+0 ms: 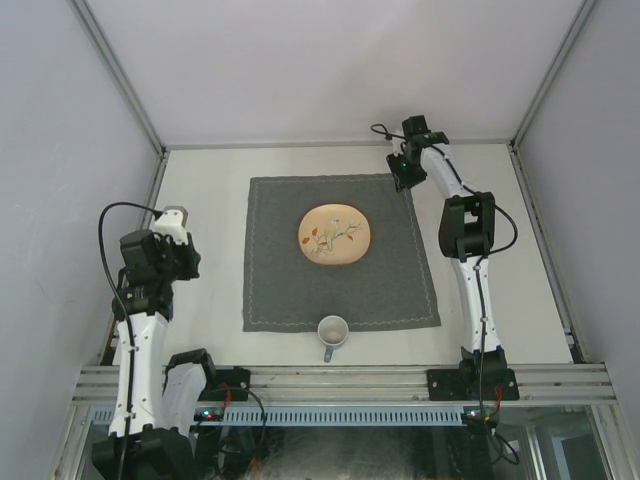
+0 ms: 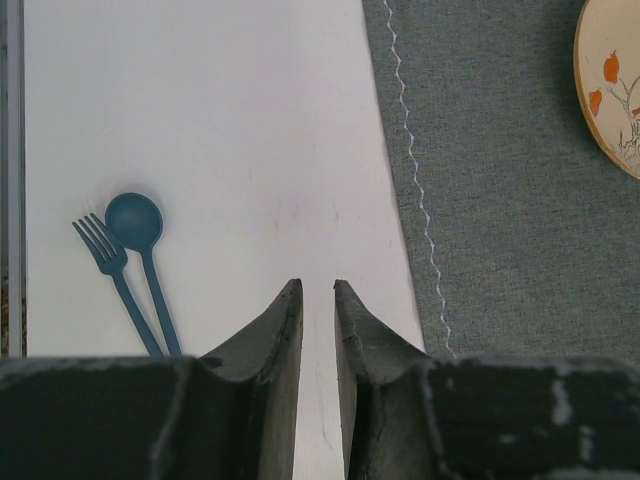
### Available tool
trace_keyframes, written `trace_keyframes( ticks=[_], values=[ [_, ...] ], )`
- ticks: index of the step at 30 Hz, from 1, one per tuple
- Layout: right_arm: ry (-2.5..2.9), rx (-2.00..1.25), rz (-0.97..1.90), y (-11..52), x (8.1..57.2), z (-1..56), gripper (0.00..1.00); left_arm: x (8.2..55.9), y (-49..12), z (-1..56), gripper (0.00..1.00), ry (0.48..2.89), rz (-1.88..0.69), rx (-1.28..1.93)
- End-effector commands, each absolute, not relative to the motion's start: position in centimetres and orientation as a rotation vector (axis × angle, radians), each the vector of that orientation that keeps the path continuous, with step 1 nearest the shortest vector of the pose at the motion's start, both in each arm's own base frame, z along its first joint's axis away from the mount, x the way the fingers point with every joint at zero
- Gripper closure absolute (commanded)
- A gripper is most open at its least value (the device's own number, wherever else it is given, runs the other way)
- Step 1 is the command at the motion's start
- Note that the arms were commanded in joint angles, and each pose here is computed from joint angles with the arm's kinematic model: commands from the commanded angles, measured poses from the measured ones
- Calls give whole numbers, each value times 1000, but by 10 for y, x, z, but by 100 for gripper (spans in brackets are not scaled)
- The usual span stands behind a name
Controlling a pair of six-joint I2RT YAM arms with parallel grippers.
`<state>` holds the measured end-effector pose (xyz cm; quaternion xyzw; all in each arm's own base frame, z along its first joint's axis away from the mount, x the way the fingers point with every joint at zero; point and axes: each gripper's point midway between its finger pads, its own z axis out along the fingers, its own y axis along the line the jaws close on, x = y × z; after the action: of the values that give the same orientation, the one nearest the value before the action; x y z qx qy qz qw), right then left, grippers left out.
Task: Set the dinner table for one person
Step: Adjust the napkin at the center of the board.
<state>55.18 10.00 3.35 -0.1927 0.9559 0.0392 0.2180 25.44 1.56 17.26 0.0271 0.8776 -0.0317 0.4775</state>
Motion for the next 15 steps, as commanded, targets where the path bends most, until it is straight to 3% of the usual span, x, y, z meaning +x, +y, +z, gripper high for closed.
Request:
trace_keyframes(
  ticks=[1,10,15],
  values=[
    [2648,-549,111,101,552,30,63,262,14,201,77,2071,-73,79],
    [2669,-538,109,93,549,23,72,264,14,206,77,2062,-74,80],
    [2673,-538,101,90,550,21,94,260,15,204,77,2064,-60,85]
  ],
)
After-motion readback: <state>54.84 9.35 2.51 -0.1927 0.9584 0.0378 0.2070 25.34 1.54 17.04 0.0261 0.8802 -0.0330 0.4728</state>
